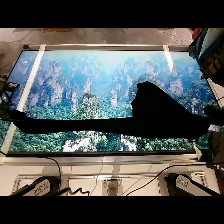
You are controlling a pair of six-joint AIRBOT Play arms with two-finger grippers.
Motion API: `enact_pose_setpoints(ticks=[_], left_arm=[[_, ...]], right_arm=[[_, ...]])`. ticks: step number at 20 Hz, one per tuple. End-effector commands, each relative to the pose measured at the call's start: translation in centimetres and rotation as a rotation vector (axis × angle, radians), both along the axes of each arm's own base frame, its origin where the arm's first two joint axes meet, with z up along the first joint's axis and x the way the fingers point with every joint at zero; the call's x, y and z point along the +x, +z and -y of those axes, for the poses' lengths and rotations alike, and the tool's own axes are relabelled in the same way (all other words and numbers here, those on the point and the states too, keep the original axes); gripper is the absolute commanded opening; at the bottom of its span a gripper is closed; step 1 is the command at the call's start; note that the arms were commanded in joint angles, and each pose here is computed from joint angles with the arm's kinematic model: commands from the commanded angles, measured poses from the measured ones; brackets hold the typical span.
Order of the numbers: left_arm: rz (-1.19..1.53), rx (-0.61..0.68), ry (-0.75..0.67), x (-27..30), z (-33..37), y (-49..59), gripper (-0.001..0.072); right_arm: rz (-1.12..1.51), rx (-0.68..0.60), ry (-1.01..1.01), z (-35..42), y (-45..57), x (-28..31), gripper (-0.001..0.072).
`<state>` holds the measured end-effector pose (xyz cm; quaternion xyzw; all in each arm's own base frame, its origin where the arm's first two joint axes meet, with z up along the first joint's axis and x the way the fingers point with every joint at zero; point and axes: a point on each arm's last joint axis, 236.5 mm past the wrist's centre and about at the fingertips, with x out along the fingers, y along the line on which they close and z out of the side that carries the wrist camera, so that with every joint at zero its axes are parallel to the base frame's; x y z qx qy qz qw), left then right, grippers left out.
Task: Fold the clothes and pants, and hang the long-sleeved shirts on hangers.
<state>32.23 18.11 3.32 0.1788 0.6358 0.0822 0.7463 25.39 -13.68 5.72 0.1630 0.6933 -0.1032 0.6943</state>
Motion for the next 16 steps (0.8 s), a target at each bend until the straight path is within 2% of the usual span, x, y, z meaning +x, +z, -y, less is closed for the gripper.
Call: enact_pose_setpoints(ticks=[1, 9, 12, 14, 16], left_arm=[[0.04, 0.03, 0.006, 0.7, -0.7, 0.3, 0.0012], [-0.051, 0.005, 0.034, -1.2, -0.4, -0.8, 0.0012], [-0.144, -0.005, 0.049, -2.6, -0.4, -2.1, 0.0012], [-0.215, 0.025, 0.045, -3.3, -1.4, -3.0, 0.0011], [-0.187, 0.112, 0.055, -2.3, -3.6, -2.9, 0.0011]], right_arm=[[-0.136, 0.092, 0.039, -2.5, -2.8, -4.0, 0.0025], [-0.33, 0.229, 0.11, -5.8, -8.2, -9.7, 0.0025], [-0.396, 0.236, 0.13, -6.1, -9.3, -11.7, 0.0025], [-0.4, 0.224, 0.149, -5.8, -10.0, -12.0, 0.0025], [-0.376, 0.213, 0.147, -5.7, -10.3, -11.5, 0.0025]])
